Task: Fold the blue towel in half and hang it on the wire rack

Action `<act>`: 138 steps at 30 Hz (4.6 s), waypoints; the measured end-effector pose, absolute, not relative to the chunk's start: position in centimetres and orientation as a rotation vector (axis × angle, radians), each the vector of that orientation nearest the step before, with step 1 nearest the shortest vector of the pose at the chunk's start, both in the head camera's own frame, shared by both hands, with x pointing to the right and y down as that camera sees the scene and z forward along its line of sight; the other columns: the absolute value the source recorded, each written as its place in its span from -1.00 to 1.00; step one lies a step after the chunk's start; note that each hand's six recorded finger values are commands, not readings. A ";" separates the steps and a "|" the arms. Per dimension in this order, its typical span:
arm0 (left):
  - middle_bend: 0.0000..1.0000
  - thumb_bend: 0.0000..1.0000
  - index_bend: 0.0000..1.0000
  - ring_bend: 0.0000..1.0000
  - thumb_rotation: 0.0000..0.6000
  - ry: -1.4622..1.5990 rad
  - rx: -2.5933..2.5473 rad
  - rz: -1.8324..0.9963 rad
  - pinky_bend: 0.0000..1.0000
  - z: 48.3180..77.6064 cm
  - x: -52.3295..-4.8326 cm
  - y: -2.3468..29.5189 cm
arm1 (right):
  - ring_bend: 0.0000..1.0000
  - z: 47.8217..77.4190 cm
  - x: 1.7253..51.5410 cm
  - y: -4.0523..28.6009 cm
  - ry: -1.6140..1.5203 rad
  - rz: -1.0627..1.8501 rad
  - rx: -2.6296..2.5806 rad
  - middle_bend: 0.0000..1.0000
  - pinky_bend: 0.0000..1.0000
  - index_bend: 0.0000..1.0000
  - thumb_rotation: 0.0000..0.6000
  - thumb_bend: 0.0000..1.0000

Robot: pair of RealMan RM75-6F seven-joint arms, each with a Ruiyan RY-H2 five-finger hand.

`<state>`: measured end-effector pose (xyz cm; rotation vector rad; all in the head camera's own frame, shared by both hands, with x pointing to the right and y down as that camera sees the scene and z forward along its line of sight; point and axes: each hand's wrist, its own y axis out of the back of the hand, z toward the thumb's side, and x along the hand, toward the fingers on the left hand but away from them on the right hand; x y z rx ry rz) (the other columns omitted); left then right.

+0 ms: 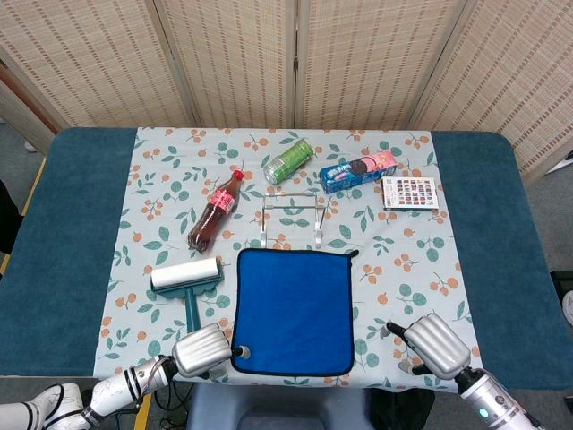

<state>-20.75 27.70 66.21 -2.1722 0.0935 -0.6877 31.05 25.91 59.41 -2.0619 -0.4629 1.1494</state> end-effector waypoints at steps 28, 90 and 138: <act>0.99 -0.59 -0.23 0.80 1.00 0.106 -2.181 -0.741 0.99 68.2 -18.8 28.0 | 0.67 59.6 32.1 26.2 -0.493 1.164 -2.075 0.80 0.75 -0.22 1.00 -0.82; 1.00 -0.26 0.18 0.84 1.00 0.272 -2.396 -0.739 1.00 69.5 -16.0 27.2 | 0.73 67.5 22.2 29.6 -0.290 0.951 -2.190 0.83 0.91 -0.02 1.00 -0.75; 1.00 -0.26 0.16 0.84 1.00 0.418 -2.443 -0.792 1.00 69.3 -16.5 23.4 | 0.74 67.8 21.0 26.4 -0.415 0.953 -2.227 0.83 0.93 0.30 1.00 -0.28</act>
